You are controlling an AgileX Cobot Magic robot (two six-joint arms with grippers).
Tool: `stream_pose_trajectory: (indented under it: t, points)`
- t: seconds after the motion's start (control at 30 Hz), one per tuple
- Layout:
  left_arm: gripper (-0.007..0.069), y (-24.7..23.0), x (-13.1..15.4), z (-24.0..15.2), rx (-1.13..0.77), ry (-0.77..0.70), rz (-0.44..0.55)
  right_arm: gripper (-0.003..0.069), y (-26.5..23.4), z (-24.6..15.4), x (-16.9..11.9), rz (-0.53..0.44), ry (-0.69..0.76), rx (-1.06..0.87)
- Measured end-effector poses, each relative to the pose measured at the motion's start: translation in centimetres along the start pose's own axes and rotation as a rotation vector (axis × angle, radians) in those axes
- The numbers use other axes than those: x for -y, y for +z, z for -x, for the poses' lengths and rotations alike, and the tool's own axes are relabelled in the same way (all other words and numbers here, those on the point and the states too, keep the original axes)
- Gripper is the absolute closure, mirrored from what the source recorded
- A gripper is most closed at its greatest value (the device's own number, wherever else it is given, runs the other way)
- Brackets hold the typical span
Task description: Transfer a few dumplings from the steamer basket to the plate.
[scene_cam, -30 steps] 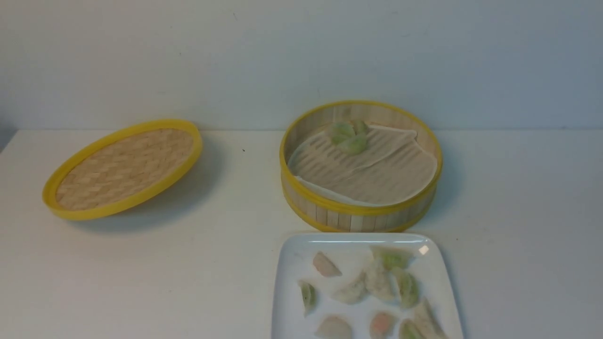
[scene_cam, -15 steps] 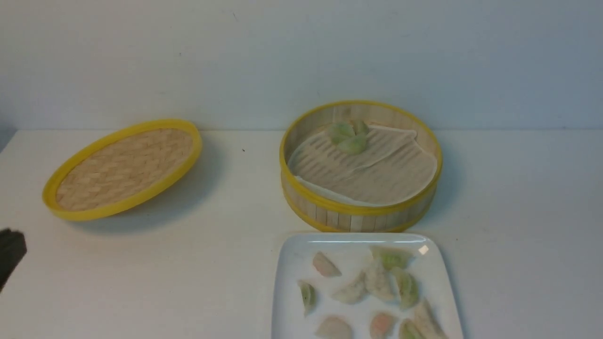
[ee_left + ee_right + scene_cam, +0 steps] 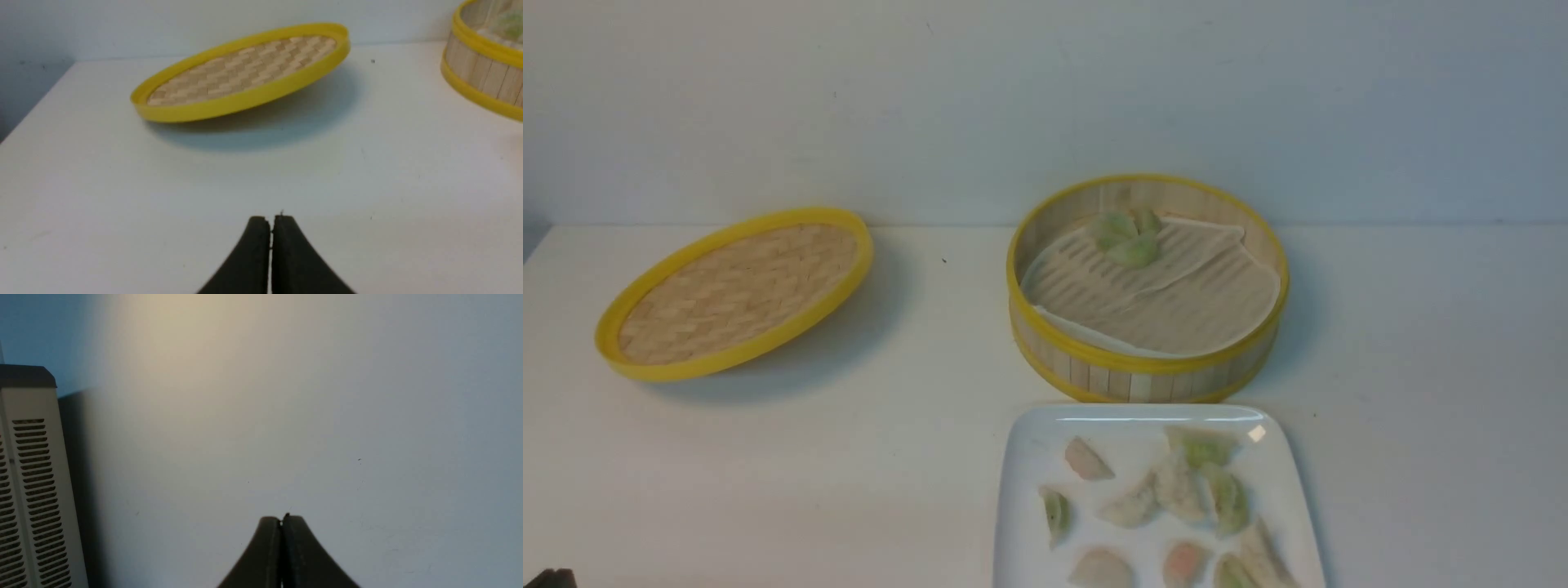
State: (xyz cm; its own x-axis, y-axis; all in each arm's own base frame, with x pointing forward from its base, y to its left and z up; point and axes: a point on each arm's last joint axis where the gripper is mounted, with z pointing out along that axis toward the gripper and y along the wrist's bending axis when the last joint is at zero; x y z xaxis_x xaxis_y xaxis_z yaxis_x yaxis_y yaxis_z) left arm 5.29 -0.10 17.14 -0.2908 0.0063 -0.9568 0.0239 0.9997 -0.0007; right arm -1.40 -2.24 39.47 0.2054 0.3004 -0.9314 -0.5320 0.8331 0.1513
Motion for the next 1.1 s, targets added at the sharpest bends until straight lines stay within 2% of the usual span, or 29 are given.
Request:
stream_pose_trajectory:
  t: [1.1]
  points:
    - [0.0631,0.00,0.07,-0.15,-0.016,0.025,-0.008,0.0673,0.00,0.01,0.02,-0.003,-0.007,0.001]
